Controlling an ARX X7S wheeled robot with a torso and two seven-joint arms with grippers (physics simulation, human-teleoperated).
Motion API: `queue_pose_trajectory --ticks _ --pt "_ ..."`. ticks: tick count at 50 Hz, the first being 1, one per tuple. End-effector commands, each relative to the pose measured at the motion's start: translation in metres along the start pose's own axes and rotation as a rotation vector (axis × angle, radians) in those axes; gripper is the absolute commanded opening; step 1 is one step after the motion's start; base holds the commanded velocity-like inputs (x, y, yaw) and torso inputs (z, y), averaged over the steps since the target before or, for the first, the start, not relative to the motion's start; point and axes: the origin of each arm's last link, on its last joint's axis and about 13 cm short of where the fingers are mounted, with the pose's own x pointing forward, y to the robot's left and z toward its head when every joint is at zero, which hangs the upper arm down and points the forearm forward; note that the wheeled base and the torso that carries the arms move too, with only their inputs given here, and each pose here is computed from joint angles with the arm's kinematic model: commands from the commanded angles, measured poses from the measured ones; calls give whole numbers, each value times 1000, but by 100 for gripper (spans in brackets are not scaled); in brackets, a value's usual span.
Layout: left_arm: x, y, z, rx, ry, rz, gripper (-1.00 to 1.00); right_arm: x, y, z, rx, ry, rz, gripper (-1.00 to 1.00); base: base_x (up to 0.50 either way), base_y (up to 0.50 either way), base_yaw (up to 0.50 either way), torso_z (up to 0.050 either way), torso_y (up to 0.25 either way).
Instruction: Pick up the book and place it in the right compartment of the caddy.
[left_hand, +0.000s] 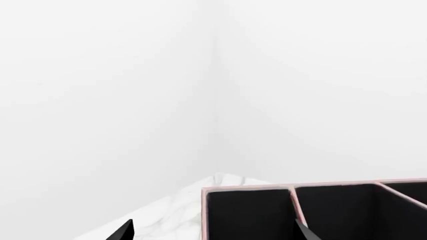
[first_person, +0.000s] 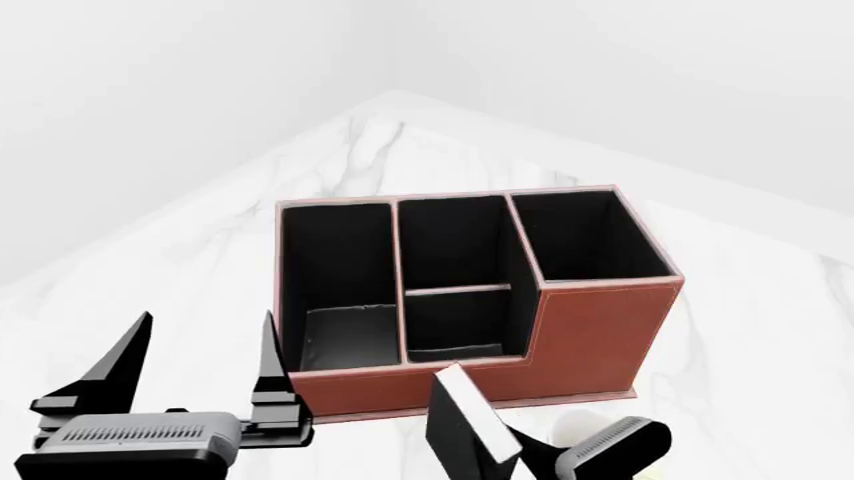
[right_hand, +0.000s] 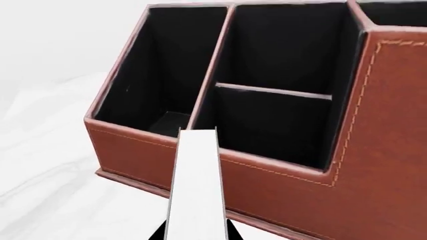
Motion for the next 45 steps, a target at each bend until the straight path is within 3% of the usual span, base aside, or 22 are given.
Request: queue_pose_trajectory --ticks 1,17,45 --pt "0 0 1 0 -2 3 100 -3 -1 25 -42 -82 6 -100 0 0 0 0 0" --pt "0 0 1 -1 -3 4 100 -4 -2 43 -91 -129 3 -100 0 0 0 0 1" --pt "1 1 1 -2 1 4 100 -5 -7 127 -93 -230 -1 -100 0 0 0 0 1"
